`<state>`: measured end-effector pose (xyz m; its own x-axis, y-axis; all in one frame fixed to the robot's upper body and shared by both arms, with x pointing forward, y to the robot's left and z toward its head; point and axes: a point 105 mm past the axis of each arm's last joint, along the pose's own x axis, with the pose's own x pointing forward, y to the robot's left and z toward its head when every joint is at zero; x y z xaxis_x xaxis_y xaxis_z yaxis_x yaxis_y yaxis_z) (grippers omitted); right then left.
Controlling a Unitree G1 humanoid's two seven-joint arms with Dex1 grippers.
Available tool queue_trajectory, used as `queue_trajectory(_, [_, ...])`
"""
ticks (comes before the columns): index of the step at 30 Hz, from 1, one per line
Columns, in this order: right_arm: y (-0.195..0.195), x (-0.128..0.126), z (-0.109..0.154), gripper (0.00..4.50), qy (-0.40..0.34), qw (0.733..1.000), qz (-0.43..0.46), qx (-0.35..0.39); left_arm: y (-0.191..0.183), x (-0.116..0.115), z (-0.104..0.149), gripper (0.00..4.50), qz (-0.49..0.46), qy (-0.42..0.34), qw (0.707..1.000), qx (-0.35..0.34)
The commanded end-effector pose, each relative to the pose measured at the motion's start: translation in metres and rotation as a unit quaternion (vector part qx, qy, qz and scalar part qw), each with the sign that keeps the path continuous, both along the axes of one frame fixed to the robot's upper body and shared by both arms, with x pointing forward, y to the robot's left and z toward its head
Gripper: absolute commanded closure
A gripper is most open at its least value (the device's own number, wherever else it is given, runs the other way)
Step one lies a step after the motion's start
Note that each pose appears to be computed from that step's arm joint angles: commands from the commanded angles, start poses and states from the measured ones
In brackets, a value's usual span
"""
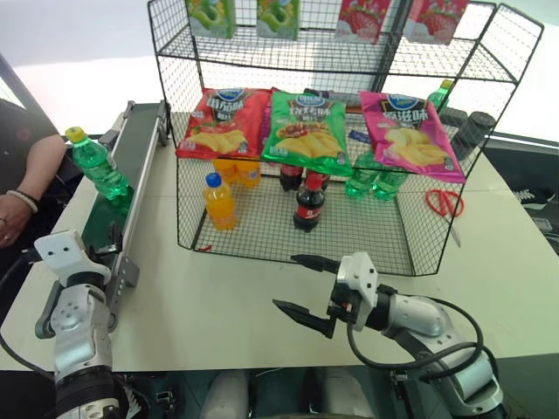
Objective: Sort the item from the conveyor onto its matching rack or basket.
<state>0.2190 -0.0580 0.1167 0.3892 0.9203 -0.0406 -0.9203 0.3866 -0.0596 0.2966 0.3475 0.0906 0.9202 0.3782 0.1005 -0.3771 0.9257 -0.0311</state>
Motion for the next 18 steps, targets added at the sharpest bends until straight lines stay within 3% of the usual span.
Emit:
queue_trajectory(1, [0.0039, -0.0012, 0.0081, 0.04, -0.012, 1.0, 0.014, 0.016, 0.0062, 0.0, 0.0152, 0.0, 0.011, -0.023, 1.0, 0.018])
queue_trajectory(18, [0.0052, 0.0001, 0.0076, 0.04, -0.004, 0.999, 0.03, 0.024, 0.0037, 0.0025, 0.0247, 0.0, 0.0, -0.035, 0.999, 0.035])
